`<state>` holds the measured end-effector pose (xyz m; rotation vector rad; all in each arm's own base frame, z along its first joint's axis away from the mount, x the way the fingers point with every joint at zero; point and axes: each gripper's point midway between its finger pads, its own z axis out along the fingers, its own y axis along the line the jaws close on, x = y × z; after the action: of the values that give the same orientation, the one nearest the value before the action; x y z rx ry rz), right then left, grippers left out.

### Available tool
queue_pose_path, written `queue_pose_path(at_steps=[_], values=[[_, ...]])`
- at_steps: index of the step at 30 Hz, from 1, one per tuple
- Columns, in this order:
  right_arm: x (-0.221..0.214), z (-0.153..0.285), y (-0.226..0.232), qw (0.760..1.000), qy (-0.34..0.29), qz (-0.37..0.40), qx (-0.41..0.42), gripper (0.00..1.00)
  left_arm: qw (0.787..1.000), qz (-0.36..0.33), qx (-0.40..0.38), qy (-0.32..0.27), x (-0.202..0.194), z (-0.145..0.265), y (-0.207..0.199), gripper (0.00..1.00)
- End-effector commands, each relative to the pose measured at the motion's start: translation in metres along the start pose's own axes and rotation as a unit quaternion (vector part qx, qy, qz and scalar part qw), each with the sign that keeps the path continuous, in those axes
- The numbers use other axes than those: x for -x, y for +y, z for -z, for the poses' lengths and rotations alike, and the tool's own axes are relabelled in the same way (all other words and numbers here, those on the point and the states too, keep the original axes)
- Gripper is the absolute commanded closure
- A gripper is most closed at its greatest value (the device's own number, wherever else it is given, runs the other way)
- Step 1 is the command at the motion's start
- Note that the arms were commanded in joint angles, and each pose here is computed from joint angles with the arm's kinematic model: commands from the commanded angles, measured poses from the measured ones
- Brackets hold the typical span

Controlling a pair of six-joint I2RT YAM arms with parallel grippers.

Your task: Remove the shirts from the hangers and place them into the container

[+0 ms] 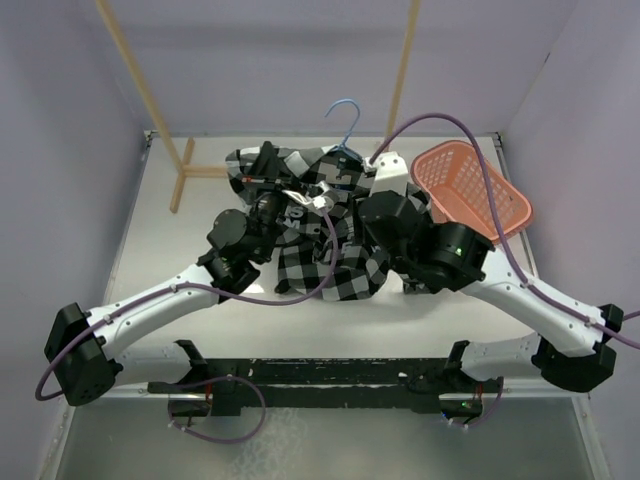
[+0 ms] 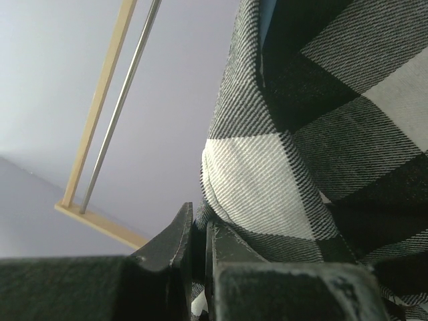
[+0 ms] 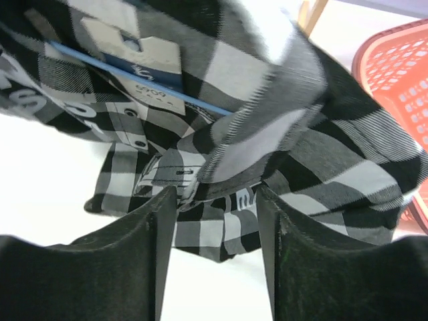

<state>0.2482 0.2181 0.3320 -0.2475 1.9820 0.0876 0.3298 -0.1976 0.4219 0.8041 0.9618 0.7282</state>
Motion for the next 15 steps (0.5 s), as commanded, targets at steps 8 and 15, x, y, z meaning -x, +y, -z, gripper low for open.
queue_pose_path(at_steps=[8, 15], values=[[0.033, 0.017, -0.019, 0.989, -0.103, -0.11, 0.001, 0.41, 0.993, 0.094, 0.068, -0.017, 0.01, 0.008, 0.055, 1.0], [0.038, 0.011, 0.001, 0.987, -0.106, -0.115, 0.033, 0.4, 0.992, 0.104, 0.066, -0.02, 0.012, 0.008, 0.055, 1.0]])
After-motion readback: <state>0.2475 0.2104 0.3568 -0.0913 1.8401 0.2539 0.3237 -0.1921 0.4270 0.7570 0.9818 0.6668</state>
